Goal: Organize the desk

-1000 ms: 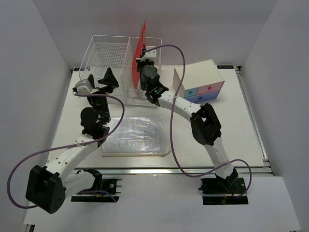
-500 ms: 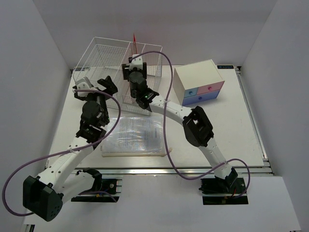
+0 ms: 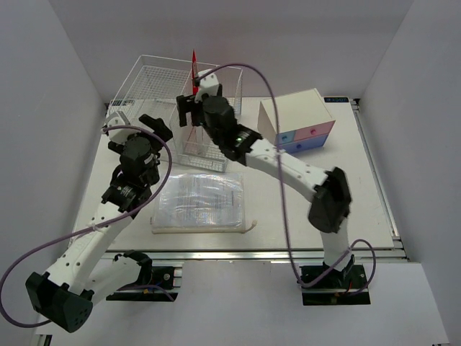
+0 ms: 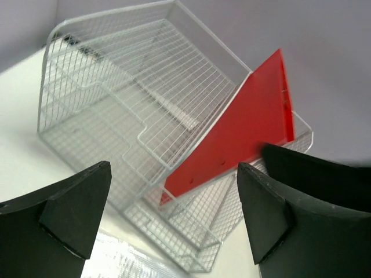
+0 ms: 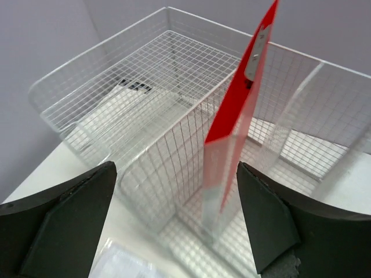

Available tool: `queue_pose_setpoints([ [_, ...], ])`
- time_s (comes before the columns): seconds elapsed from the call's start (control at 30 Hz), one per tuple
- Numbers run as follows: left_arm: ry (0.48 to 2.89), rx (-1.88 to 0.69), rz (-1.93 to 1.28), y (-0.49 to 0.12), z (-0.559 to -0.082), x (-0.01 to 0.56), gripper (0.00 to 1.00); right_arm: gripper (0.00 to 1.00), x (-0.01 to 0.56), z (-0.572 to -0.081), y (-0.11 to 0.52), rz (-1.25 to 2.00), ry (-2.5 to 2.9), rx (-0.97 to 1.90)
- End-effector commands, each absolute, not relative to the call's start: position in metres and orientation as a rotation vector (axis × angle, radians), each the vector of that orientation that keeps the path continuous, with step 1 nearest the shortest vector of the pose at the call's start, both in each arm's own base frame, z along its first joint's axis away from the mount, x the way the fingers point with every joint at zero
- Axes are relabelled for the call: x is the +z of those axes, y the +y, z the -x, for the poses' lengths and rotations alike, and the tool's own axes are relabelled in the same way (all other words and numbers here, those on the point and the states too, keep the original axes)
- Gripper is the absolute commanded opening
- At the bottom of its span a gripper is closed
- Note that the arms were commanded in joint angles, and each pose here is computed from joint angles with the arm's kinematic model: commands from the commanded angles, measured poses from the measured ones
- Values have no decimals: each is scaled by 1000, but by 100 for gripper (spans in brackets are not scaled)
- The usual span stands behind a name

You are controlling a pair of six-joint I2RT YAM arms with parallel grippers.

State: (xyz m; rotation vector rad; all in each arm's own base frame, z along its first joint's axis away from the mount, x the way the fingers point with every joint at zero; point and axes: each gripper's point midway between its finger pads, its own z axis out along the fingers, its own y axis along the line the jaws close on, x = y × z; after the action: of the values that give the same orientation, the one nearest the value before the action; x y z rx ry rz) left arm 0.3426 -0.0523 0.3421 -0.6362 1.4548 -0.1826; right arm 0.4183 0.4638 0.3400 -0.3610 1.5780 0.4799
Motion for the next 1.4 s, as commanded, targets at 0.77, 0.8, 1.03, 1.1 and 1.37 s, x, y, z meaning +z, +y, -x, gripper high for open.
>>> queue_pose_setpoints([
  [0.77, 2399, -123, 738, -94, -271, 55, 98, 89, 88, -270, 300, 196, 2484, 629],
  [0.8, 2402, -116, 740, -93, -271, 52, 98, 89, 85, -270, 302, 195, 2495, 665],
  [1.03, 2477, -82, 750, -88, -256, 20, 98, 89, 48, -268, 307, 147, 2617, 766],
  [1.1, 2495, -85, 751, -90, -254, 15, 98, 89, 38, -264, 309, 149, 2650, 790],
  [1.37, 2583, -80, 706, -95, -246, -4, 98, 74, 29, -242, 336, 201, 2684, 1110],
])
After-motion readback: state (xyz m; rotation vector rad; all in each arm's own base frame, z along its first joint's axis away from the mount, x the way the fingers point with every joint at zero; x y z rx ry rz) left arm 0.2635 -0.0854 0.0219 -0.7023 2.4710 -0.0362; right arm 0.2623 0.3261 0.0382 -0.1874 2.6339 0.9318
